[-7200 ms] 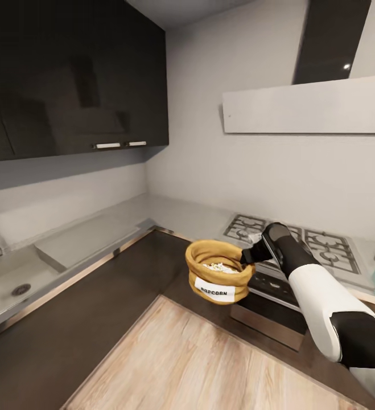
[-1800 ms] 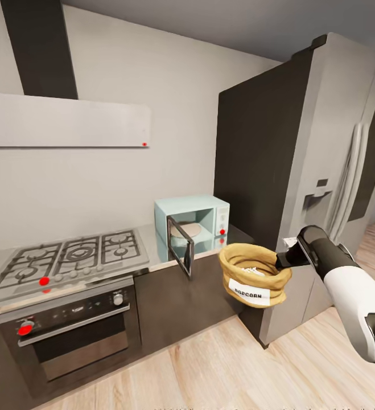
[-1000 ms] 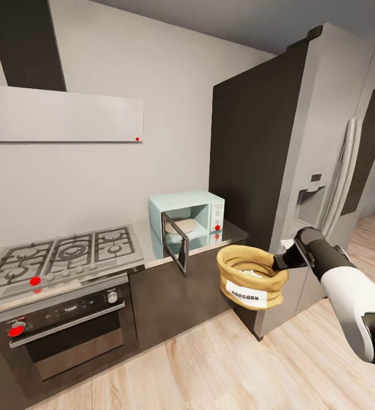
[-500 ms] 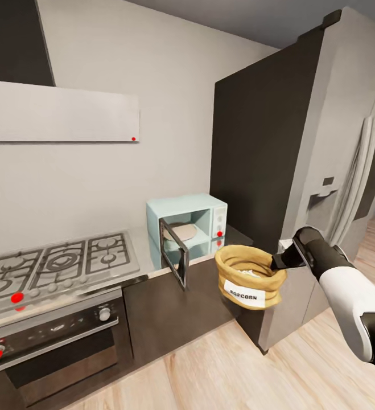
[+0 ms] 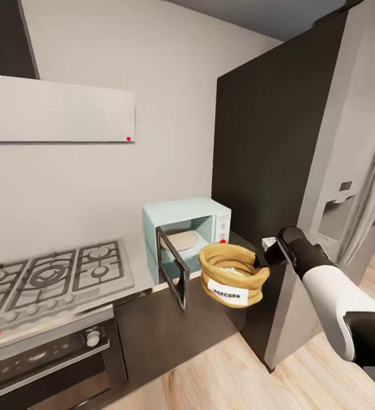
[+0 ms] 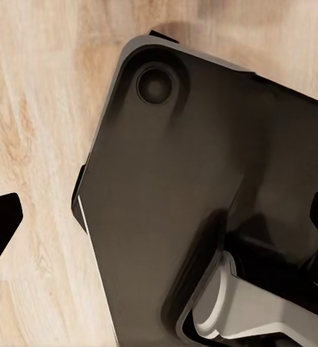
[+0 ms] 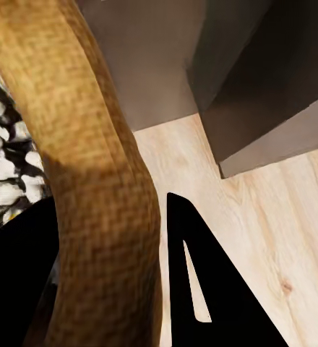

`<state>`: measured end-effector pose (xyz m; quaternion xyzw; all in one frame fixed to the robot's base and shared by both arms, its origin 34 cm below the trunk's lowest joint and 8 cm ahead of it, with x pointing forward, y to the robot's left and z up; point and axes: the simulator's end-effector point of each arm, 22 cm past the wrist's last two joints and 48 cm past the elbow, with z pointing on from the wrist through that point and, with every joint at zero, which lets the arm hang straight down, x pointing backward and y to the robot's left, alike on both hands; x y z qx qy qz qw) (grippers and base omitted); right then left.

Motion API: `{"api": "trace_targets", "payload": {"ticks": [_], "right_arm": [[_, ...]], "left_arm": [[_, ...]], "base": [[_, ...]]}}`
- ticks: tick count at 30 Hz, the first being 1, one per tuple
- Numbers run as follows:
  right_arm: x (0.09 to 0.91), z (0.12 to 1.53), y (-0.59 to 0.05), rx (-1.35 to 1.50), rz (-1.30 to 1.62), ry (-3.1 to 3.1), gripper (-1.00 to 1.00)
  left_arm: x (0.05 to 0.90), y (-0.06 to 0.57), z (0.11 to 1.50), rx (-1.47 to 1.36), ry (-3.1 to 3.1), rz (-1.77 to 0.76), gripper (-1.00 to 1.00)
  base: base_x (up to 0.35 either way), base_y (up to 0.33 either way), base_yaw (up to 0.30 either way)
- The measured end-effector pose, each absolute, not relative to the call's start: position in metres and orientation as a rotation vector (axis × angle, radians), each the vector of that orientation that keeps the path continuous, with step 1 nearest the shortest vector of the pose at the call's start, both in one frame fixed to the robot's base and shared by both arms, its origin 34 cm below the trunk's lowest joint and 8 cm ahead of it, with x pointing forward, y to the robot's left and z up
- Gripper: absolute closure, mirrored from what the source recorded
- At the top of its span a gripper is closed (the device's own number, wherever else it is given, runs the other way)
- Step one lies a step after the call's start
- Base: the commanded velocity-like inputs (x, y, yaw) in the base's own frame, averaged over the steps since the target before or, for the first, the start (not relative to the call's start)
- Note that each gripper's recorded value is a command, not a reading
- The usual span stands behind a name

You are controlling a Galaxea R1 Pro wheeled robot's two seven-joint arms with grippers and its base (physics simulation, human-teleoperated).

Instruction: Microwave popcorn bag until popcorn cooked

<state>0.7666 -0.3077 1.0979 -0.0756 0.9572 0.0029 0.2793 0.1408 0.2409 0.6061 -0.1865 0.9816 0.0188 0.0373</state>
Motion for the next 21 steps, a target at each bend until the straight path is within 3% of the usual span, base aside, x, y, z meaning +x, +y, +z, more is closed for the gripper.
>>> {"api": "trace_targets", "payload": {"ticks": [15,21], "right_arm": [[0.781,1.129,-0.257,-0.279,0.048,2.472,1.0],[0.781,1.13,-0.258,-0.277,0.046,2.472,1.0]], "left_arm": [[0.141,0.241,0.606,-0.574,3.013,0.058,-1.0],[0.141,0.241,0.606,-0.573,3.013,0.057,-1.0]], "base": [[0.015,0.0,0.0],[0.274,0.0,0.0]]}}
